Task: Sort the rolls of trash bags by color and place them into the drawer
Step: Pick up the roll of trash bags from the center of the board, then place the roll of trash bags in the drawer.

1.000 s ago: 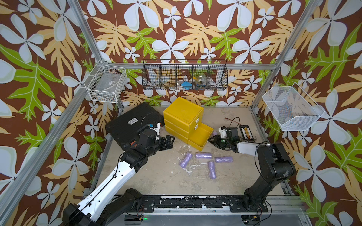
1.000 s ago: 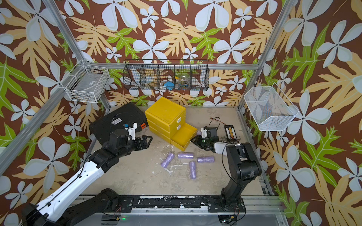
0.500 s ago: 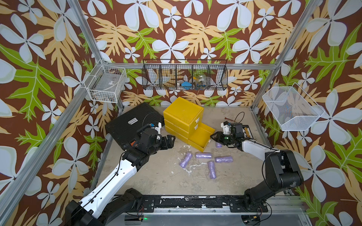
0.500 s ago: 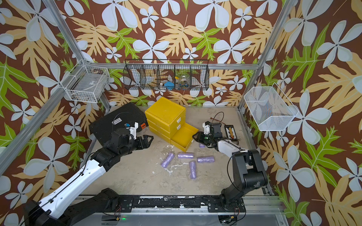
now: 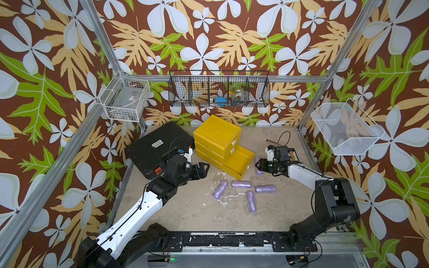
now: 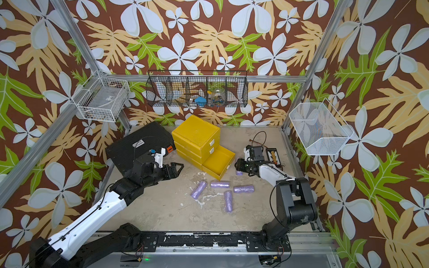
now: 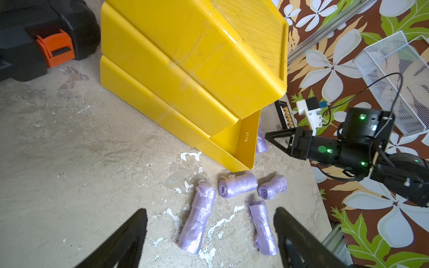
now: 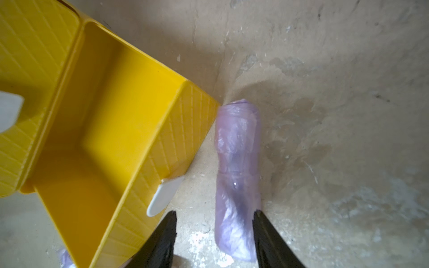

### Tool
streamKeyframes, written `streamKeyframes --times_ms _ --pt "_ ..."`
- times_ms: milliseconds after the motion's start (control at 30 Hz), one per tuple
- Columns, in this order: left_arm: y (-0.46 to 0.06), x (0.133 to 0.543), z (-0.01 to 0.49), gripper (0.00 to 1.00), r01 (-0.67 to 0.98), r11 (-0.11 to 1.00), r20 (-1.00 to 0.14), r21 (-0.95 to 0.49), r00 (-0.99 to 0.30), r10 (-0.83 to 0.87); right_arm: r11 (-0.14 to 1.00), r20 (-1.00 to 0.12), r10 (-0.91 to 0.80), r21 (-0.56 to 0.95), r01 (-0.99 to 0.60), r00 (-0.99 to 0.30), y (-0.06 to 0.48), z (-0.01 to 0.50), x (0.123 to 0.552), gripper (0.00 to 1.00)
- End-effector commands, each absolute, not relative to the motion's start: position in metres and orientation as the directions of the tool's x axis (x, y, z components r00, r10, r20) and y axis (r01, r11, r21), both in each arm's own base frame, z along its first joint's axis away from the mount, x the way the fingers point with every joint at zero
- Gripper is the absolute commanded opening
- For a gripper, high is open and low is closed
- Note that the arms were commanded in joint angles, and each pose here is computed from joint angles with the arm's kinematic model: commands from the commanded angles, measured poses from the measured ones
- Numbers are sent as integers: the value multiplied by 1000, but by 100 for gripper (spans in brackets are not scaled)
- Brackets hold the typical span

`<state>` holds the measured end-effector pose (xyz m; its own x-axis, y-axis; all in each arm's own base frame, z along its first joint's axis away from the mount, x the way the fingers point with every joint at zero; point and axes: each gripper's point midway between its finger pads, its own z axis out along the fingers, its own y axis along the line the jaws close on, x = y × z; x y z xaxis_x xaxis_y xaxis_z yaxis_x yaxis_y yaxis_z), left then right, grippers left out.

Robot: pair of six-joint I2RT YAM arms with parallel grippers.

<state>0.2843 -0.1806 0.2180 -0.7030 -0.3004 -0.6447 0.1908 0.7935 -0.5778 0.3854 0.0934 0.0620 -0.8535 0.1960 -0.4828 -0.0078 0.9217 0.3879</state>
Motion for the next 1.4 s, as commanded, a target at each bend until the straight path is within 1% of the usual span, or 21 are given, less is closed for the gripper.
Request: streamKeyframes --times_ms 0,233,333,400,500,567,700,800,900,1000,1167,1367 --pt "-185 283 224 87 210 769 -644 -604 -697 -316 941 -484 167 338 -7 -859 88 51 393 55" --pt "-184 281 220 88 209 768 -641 -606 -701 -314 951 -452 166 307 21 -876 83 32 399 52" --pt "-185 282 220 88 209 767 -639 -607 -702 -314 952 -441 171 305 32 -881 82 26 399 48" --pt "-187 283 221 88 214 764 -639 -608 -703 -312 950 -441 175 310 33 -881 82 26 398 41" --pt "-189 287 225 88 229 765 -650 -602 -697 -303 949 -457 179 315 29 -871 81 34 398 24" --pt "-191 292 230 89 240 775 -665 -585 -689 -289 951 -479 183 308 31 -859 79 45 398 18" --pt "-198 312 252 91 273 798 -706 -537 -663 -249 949 -528 197 315 25 -826 77 77 401 17" --pt "-205 332 271 92 296 817 -737 -495 -642 -214 933 -566 221 361 2 -794 83 109 404 15" --pt "-214 357 286 92 311 840 -766 -444 -618 -176 887 -574 251 459 -52 -779 104 136 405 14" --pt "-222 386 289 90 310 871 -784 -381 -608 -126 849 -576 248 517 -112 -779 136 156 405 16" --pt "-232 427 282 86 292 909 -793 -298 -606 -66 763 -529 292 631 -139 -797 185 164 405 17" --pt "-243 452 258 84 278 923 -771 -267 -635 -32 700 -455 365 710 -82 -812 203 147 411 20"
